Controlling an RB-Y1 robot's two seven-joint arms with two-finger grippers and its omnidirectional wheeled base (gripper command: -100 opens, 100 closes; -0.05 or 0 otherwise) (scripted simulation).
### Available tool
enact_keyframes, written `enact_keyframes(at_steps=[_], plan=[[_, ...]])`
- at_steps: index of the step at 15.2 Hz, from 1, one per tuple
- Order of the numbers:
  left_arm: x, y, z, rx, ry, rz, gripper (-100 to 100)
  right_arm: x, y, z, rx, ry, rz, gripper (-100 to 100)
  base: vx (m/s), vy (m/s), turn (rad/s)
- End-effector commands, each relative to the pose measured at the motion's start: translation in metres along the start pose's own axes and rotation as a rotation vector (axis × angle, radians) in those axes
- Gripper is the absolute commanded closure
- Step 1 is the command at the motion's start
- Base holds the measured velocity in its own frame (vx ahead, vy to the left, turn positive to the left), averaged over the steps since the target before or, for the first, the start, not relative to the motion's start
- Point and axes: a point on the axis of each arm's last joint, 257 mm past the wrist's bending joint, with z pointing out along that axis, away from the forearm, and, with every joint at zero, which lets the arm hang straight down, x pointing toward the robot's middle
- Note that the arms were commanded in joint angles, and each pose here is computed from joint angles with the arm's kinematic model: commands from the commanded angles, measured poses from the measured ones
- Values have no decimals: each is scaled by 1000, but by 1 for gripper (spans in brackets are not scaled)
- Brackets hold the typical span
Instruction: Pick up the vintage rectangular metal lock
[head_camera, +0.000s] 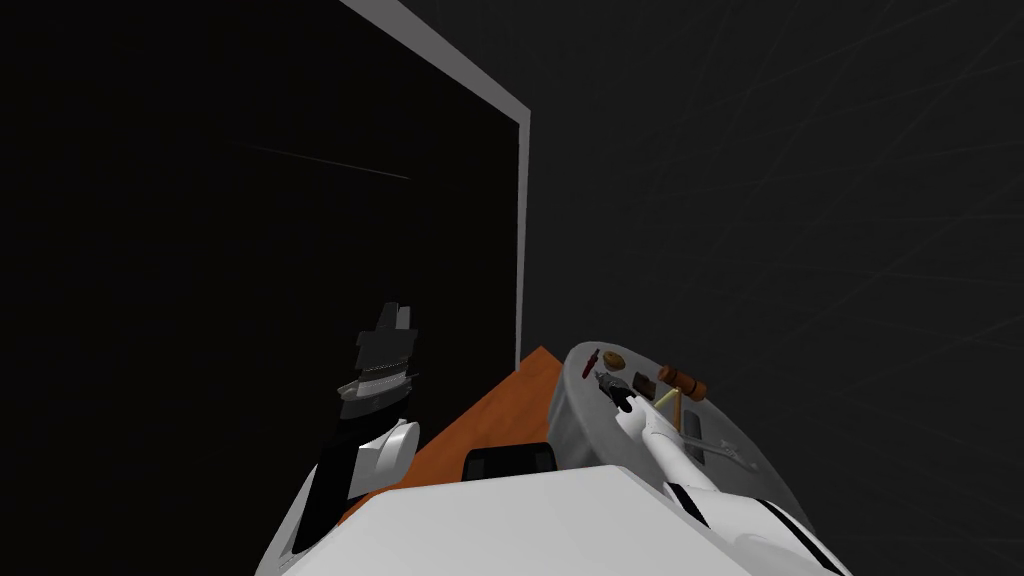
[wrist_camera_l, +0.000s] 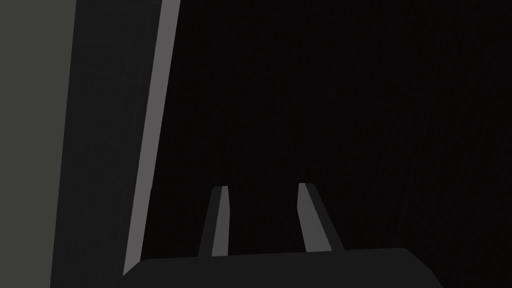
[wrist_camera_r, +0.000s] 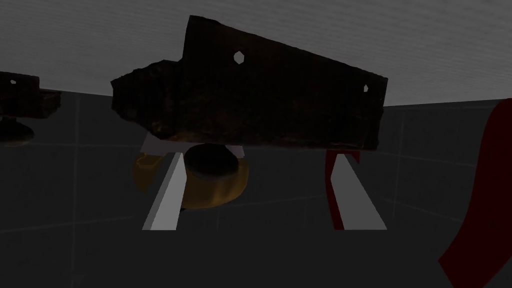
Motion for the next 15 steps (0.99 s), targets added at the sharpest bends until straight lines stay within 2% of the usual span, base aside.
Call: enact_keyframes(at_steps=[1,4,5,9,13,14,15], plan=[[0,0,0,0,0,0,0,0,0,0,0,0,0,100,0,0,0],[0,0,0,0,0,0,0,0,-1,0,1,0,0,100,1,4,11],[0,0,0,0,0,0,0,-1,-9,2,-12,2,-25,100,1,-17,-32],[0,0,0,0,0,0,0,5,-19,2,-7,15,-1,100,1,0,8],[0,0,0,0,0,0,0,5,-38,2,-1,20,6,100,-7,43,46],[0,0,0,0,0,0,0,-1,-45,3,-3,9,-12,100,-7,61,50],[0,0,0,0,0,0,0,5,-49,2,6,20,10,100,-7,57,44]])
